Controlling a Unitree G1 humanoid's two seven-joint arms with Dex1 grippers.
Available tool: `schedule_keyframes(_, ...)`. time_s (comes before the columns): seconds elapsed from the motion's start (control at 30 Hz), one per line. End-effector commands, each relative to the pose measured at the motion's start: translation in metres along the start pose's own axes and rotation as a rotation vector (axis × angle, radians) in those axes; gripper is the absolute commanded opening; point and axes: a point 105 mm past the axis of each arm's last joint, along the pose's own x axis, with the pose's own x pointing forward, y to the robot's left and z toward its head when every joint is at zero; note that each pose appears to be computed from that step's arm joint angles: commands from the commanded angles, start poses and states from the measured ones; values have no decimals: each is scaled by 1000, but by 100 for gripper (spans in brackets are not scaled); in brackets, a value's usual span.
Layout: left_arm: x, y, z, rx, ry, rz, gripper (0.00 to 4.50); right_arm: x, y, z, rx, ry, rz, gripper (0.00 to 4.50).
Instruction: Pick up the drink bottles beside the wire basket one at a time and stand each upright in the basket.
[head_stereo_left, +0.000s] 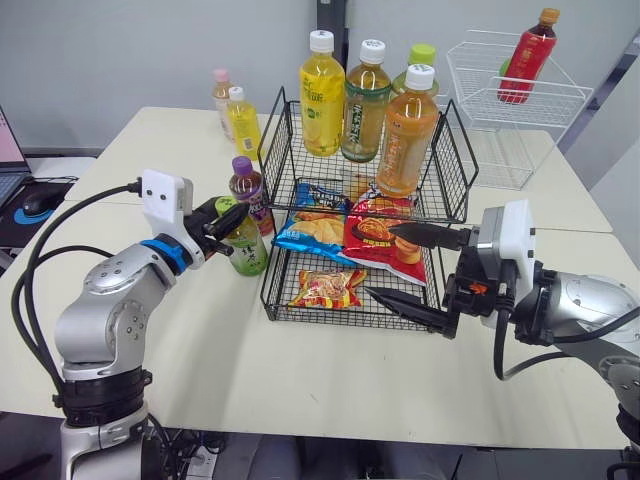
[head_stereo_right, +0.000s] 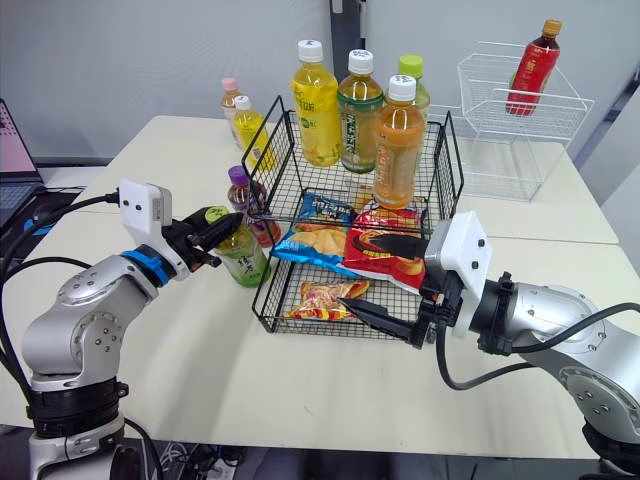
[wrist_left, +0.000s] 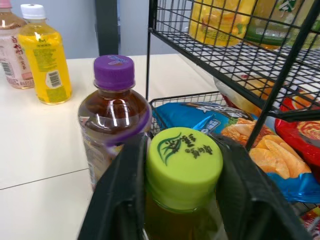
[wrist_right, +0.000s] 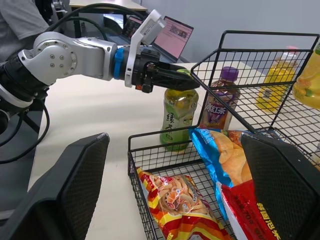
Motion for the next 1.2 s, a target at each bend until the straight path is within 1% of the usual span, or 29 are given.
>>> schedule_keyframes(0.03,-3,-2,10,14,-37,-34,139,-1,4,11,-41,-37,0,450)
schedule_keyframes(0.1,-6,-1,19,21,-63,-51,139,-1,3,12,-41,-41,-7,450)
schedule_keyframes(0.2,-15,1,43,64,-104,-91,139,-5,-1,15,-48,-48,-28,450)
schedule_keyframes(0.4,-33,9,113,128,-149,-178,139,-21,-12,23,-62,-54,-70,450)
schedule_keyframes(0.57,-35,24,184,177,-235,-174,139,-31,-19,25,-71,-39,-92,450)
schedule_keyframes(0.63,-31,21,213,203,-272,-210,139,-31,-17,24,-68,-39,-89,450)
schedule_keyframes(0.77,-21,7,251,235,-308,-308,139,-30,-14,22,-58,-46,-100,450)
schedule_keyframes(0.87,-7,-9,265,215,-304,-404,139,-33,-15,23,-60,-53,-131,450)
schedule_keyframes(0.93,2,-19,268,190,-297,-464,139,-35,-15,23,-64,-58,-151,450)
schedule_keyframes(1.0,14,-37,267,165,-273,-558,139,-38,-17,25,-74,-65,-186,450)
schedule_keyframes(1.1,27,-54,264,158,-245,-647,139,-43,-20,29,-99,-75,-235,450)
schedule_keyframes(1.2,44,-77,254,165,-206,-749,139,-48,-23,33,-122,-93,-287,450)
